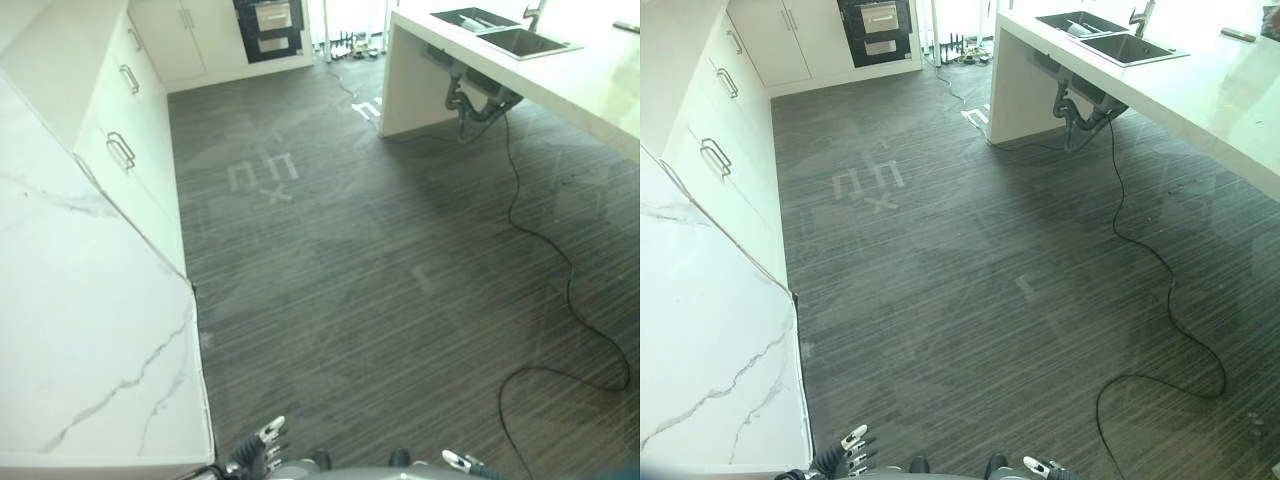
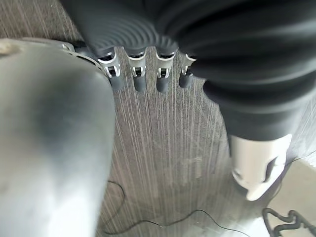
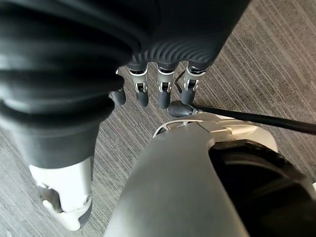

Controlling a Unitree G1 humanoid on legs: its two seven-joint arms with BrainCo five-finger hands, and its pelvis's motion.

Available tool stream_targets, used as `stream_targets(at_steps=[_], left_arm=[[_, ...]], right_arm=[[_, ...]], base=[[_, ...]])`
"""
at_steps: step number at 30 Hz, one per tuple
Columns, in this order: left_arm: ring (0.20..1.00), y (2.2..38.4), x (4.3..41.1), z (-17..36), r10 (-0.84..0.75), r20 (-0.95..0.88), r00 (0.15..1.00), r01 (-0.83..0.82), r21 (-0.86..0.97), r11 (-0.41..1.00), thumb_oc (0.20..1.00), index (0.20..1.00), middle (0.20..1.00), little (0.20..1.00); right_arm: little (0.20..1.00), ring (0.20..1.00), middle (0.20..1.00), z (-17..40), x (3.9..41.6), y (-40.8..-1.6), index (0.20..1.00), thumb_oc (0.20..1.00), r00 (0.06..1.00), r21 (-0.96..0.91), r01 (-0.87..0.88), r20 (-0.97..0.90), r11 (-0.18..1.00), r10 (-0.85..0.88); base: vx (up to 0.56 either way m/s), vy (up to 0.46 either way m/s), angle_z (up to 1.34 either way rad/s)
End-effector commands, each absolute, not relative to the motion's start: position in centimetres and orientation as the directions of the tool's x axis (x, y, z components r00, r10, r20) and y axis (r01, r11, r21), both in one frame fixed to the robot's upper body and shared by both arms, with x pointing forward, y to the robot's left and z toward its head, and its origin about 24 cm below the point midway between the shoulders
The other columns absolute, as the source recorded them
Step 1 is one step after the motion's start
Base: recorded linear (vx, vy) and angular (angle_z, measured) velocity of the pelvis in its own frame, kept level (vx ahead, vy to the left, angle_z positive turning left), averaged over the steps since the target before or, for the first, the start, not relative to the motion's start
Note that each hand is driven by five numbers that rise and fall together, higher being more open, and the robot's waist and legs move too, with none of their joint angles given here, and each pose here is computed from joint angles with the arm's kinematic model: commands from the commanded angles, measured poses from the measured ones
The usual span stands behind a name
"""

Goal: Place the dishes in the dishwasher.

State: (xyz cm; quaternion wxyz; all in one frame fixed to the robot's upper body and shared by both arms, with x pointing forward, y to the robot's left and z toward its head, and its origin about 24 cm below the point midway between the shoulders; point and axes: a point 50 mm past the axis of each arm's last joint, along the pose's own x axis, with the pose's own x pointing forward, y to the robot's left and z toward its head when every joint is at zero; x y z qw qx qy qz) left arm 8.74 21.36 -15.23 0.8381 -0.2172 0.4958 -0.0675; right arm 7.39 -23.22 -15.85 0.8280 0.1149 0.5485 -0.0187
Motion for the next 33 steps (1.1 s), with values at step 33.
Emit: stream_targets(at_steps=[33], left_arm=[[1.000,22.7,19.5,-6.3,0.010,-0.322,0.947,-0.054,-0.128,0.990,1.000,1.000,1.000,1.000]], right_arm=[[1.000,1.000,1.000,-5.2,19.9,-21.7,1.000,1.000,0.944,0.245,-0.142,-0.258,0.959,0.206]], base=[[0.01,-0.017,-0.02]])
